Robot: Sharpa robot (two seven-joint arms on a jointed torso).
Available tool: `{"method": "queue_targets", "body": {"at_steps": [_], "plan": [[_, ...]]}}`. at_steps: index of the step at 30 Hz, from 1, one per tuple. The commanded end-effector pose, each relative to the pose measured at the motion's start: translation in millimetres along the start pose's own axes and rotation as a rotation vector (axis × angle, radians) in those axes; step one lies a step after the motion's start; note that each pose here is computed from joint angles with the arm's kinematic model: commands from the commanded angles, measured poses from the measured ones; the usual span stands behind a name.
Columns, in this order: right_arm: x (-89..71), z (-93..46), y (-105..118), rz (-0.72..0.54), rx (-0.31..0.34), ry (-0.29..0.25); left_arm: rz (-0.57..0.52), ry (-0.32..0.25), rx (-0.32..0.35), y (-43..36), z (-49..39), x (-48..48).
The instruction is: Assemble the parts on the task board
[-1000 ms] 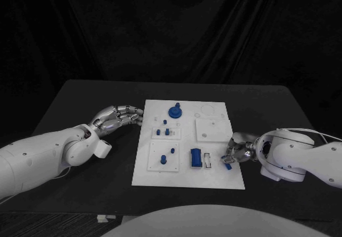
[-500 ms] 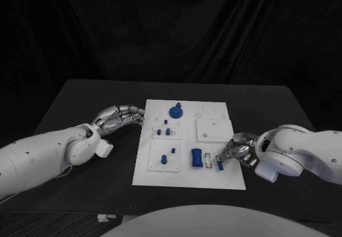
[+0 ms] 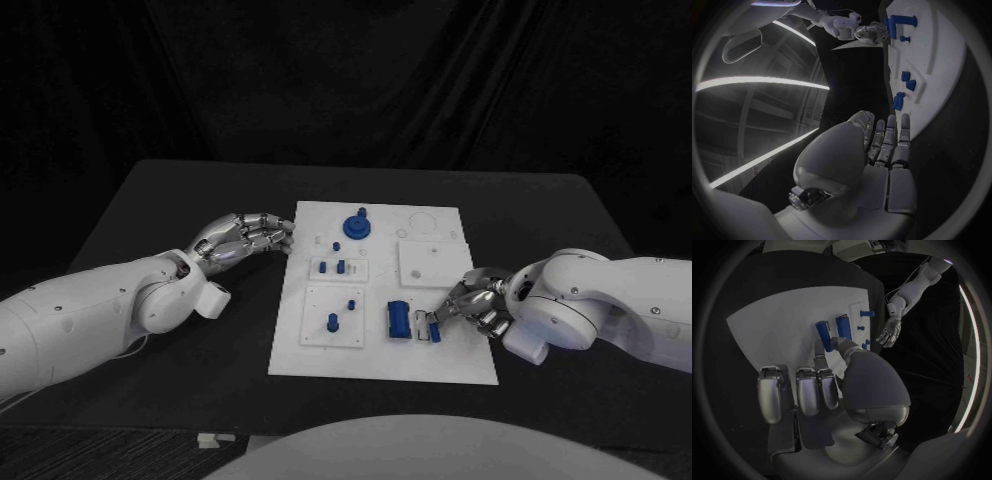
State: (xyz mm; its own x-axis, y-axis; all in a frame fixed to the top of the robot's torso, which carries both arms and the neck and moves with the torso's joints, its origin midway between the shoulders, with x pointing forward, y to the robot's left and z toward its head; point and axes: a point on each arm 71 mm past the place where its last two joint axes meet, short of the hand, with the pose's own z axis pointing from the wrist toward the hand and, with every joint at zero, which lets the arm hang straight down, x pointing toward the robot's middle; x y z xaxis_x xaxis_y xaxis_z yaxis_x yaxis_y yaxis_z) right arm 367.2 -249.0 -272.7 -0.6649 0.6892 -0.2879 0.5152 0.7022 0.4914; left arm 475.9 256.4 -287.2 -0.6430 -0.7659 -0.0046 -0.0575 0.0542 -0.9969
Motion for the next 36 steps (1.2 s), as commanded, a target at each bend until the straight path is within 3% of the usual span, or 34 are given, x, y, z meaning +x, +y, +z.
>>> {"method": "queue_targets", "body": {"at_steps": [1, 36], "plan": [[-1.0, 1.6, 1.3, 0.023, -0.002, -0.002, -0.015, 0.010, 0.010, -0.4, 1.0, 2.3], [3.3, 8.1, 7.4, -0.029, -0.002, 0.016, -0.019, 0.019, 0.002, 0.6, 1.9, 3.3]]}}
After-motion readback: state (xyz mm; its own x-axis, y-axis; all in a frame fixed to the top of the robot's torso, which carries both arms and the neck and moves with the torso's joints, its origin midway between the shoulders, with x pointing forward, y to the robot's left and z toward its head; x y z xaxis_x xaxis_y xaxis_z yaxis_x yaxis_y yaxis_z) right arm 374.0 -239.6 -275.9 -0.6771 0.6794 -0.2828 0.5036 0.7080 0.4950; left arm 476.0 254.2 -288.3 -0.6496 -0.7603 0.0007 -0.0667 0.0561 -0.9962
